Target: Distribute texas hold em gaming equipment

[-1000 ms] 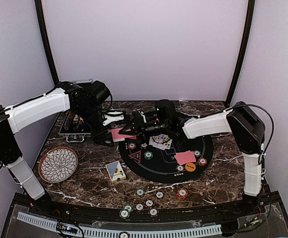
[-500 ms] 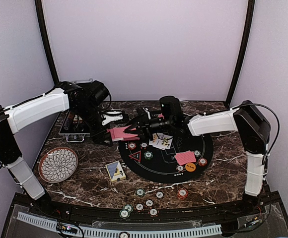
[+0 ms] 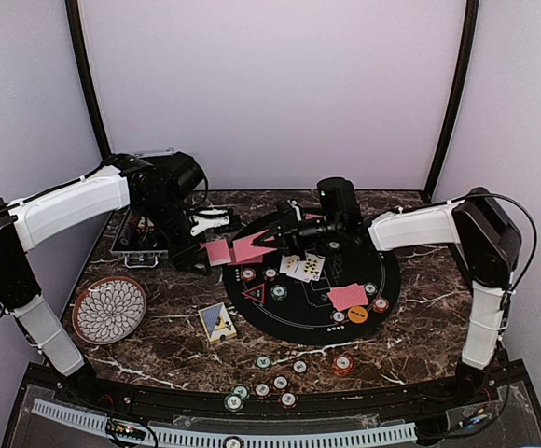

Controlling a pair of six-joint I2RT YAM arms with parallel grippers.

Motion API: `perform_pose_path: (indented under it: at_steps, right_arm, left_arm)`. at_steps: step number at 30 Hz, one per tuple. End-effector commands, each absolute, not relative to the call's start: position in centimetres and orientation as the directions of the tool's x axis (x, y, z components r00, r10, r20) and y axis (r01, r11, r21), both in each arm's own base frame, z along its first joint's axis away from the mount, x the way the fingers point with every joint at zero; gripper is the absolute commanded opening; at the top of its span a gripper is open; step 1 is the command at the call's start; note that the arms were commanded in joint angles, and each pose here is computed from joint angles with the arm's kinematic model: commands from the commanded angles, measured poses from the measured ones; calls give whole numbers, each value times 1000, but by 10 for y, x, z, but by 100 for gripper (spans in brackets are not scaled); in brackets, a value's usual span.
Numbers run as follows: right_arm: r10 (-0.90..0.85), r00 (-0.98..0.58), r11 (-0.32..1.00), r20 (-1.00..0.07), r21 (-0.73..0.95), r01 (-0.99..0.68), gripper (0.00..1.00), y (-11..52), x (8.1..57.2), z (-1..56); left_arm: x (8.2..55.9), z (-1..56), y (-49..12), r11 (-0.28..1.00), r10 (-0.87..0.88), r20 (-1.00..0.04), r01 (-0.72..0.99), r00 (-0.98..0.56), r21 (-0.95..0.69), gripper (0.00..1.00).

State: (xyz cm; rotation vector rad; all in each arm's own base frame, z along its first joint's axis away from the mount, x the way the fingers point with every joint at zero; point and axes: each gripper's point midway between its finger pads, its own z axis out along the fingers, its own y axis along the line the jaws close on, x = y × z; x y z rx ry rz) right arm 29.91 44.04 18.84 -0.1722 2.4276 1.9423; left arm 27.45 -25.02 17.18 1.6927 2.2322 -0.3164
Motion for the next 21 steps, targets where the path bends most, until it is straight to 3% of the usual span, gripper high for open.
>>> perform_pose_path:
  at_steps: [1,14,21]
  right_arm:
    - [-21,-989,235,-143,961,-144,0,407,317,198]
    - [123,-972,632,-201,771,-79,0,284,391,98]
    - [105,-980,660,-170,749,-59,0,284,402,64]
  left_arm:
    - [273,191,-246,274,875,-426,961,-229,47,0]
    - [271,189,-247,270,877,-422,962,-232,34,0]
    - [270,189,-248,269,876,-424,963,-232,30,0]
